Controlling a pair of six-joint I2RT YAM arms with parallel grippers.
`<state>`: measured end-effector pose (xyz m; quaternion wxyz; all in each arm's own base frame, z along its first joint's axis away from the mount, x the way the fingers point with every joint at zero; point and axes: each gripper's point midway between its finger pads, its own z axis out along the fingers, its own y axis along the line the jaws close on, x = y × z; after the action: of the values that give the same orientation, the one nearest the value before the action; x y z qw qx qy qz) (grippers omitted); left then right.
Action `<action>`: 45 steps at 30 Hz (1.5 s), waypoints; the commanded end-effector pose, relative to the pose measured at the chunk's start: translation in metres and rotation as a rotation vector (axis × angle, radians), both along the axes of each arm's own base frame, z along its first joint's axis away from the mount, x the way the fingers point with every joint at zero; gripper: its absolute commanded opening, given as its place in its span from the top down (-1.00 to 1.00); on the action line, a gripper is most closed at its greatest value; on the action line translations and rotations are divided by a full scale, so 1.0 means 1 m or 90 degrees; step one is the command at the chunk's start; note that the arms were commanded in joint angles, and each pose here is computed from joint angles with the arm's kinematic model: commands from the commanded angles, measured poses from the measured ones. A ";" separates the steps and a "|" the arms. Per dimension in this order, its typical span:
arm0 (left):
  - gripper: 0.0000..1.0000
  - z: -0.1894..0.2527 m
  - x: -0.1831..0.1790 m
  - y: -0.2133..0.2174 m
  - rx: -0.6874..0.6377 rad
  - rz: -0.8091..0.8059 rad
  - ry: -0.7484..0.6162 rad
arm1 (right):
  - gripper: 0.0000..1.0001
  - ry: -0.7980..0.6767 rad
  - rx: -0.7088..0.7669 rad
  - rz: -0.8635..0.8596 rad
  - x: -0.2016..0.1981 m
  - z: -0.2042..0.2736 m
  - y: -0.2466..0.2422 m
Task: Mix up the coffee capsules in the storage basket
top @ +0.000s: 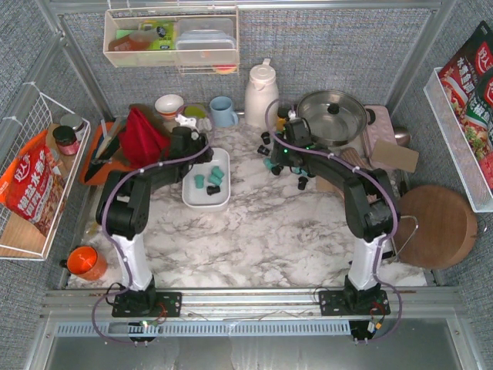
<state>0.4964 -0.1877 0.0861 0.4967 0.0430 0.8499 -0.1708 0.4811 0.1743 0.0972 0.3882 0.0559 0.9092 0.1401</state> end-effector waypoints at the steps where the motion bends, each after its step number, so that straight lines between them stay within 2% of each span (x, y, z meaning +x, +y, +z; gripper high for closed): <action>1: 1.00 -0.047 -0.012 -0.009 -0.061 -0.009 0.165 | -0.02 0.019 -0.018 -0.058 0.005 -0.012 -0.002; 4: 0.97 -0.050 -0.012 -0.006 -0.063 0.004 0.164 | -0.02 0.037 -0.029 -0.079 0.005 -0.024 -0.004; 5: 0.87 -0.050 -0.012 -0.003 -0.061 0.012 0.158 | -0.02 0.040 -0.033 -0.087 0.006 -0.027 -0.006; 8: 0.36 -0.050 -0.014 0.006 -0.047 0.039 0.143 | -0.03 0.054 -0.051 -0.108 0.008 -0.037 -0.011; 9: 0.25 -0.052 -0.016 0.007 -0.044 0.041 0.142 | -0.04 0.061 -0.057 -0.114 0.009 -0.041 -0.013; 15: -0.19 -0.026 -0.025 0.007 -0.051 0.034 0.086 | -0.03 0.093 -0.060 -0.125 0.012 -0.057 -0.011; 19: -0.50 0.000 -0.034 0.001 -0.026 0.019 0.033 | -0.01 0.111 -0.063 -0.126 0.009 -0.064 -0.011; 21: -0.58 0.012 -0.039 -0.001 -0.002 0.016 0.005 | 0.01 0.117 -0.061 -0.125 0.007 -0.067 -0.010; 28: -0.74 0.047 -0.061 -0.013 0.066 -0.002 -0.082 | 0.28 0.136 -0.057 -0.115 0.000 -0.076 -0.008; 29: -0.91 0.051 -0.065 -0.016 0.075 -0.009 -0.095 | 0.32 0.136 -0.057 -0.113 -0.001 -0.075 -0.009; 30: -0.98 0.055 -0.069 -0.021 0.081 -0.022 -0.110 | 0.37 0.136 -0.057 -0.110 -0.002 -0.075 -0.009; 34: -0.99 0.064 -0.089 -0.041 0.096 -0.102 -0.177 | 0.49 0.123 -0.041 -0.087 -0.007 -0.060 -0.004; 38: -0.99 0.074 -0.123 -0.070 0.077 -0.259 -0.302 | 0.57 0.083 -0.006 -0.033 -0.020 -0.031 0.008; 41: -0.99 0.078 -0.141 -0.081 0.069 -0.313 -0.377 | 0.57 0.020 0.018 0.035 -0.038 -0.003 0.025; 45: -0.99 0.082 -0.158 -0.099 0.035 -0.381 -0.430 | 0.57 -0.083 0.086 0.130 -0.068 0.034 0.050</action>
<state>0.3477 -0.2596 0.1192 0.6013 0.3057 0.7070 -0.2125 0.4221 0.1952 0.0924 0.3608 0.0440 0.9181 0.1583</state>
